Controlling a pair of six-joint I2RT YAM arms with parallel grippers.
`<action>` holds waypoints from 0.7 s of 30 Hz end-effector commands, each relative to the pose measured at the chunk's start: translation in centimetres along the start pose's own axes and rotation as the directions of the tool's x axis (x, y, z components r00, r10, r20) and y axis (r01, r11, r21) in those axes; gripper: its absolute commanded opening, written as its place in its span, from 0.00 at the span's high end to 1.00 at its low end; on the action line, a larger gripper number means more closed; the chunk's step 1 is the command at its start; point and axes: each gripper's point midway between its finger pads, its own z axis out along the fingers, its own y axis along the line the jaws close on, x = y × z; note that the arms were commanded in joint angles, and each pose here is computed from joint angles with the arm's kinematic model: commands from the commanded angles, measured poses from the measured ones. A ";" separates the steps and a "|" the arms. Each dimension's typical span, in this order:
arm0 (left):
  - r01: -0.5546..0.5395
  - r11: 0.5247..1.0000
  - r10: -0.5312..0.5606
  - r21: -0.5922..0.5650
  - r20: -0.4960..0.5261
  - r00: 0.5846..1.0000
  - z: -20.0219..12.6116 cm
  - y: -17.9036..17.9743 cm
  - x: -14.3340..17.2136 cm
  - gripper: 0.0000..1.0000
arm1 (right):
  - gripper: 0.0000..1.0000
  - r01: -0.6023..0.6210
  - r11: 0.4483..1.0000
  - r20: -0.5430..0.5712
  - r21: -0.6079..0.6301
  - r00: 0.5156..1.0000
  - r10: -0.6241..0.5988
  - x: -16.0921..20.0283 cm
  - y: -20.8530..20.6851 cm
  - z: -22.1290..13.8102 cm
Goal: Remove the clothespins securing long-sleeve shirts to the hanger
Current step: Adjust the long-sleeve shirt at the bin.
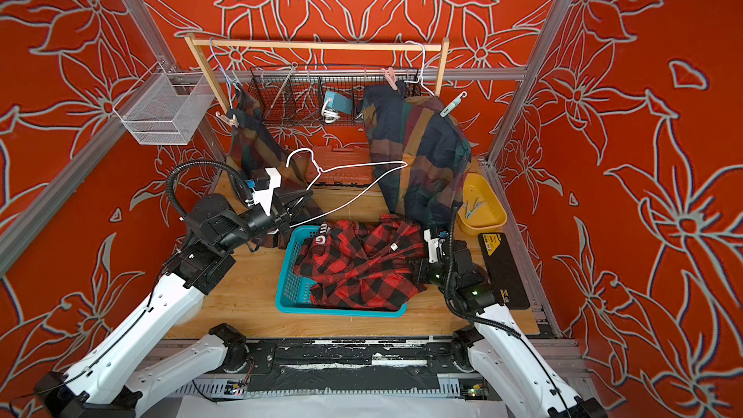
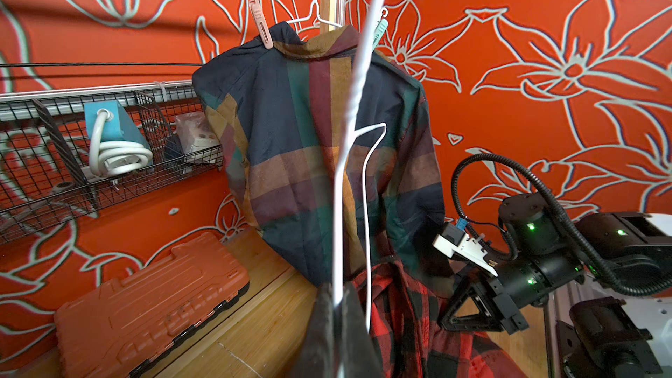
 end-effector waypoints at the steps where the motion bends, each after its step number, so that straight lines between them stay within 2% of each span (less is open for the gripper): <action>1: -0.023 1.000 0.023 0.014 0.058 0.998 -0.3 -0.3 -1.8 1.00 | 1.00 0.052 0.990 0.065 -0.129 0.997 -0.044 -2.4 2.9 0.0; 11: -0.016 1.000 0.016 0.010 0.062 0.998 -0.2 -0.1 -1.7 1.00 | 1.00 0.204 0.954 0.119 -0.219 0.976 -0.181 -5.7 8.5 -2.2; 17: -0.013 1.000 0.012 0.008 0.074 0.997 -0.2 -0.1 -2.0 1.00 | 1.00 0.272 0.913 0.079 -0.304 0.962 -0.261 -4.6 12.7 -0.9; 21: -0.011 1.000 0.012 -0.002 0.075 0.997 -0.3 0.1 -2.1 1.00 | 1.00 0.320 0.890 0.020 -0.325 0.943 -0.332 -2.0 15.0 1.8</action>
